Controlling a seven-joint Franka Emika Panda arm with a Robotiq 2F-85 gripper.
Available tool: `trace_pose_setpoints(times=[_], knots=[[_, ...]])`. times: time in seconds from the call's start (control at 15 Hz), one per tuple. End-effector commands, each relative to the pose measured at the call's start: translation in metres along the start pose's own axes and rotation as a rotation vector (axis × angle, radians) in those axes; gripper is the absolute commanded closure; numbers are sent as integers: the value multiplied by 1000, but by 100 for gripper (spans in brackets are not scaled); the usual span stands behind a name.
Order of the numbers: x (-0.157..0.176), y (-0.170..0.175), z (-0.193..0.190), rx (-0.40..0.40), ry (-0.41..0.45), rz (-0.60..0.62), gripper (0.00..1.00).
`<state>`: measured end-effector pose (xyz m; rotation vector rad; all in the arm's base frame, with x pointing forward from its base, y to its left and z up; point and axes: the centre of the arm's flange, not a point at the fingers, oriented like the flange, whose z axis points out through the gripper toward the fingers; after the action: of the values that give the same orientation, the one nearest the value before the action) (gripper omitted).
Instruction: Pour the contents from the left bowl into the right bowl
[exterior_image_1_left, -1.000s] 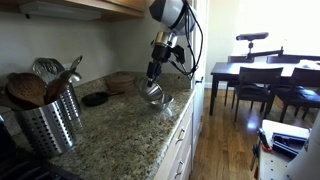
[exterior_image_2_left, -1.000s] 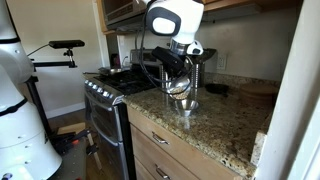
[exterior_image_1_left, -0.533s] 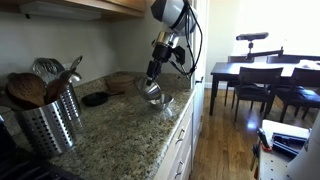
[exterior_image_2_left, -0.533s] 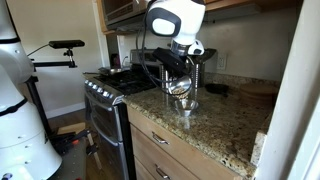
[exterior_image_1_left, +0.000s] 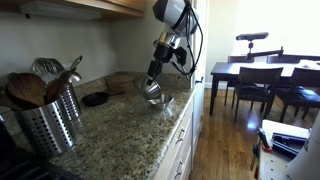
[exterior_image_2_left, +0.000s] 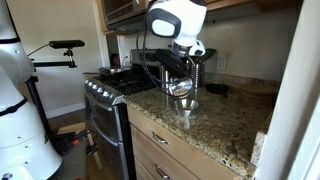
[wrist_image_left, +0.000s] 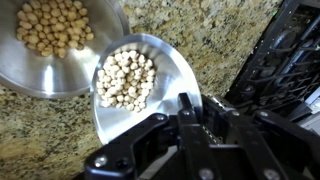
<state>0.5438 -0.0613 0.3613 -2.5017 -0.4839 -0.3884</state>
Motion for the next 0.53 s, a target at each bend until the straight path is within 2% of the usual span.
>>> trace_pose_setpoints(times=[0.0,0.47], knots=[[-21,-7,-13,5,64,-15,91],[-34,-5,-15,24,104,-15,91]])
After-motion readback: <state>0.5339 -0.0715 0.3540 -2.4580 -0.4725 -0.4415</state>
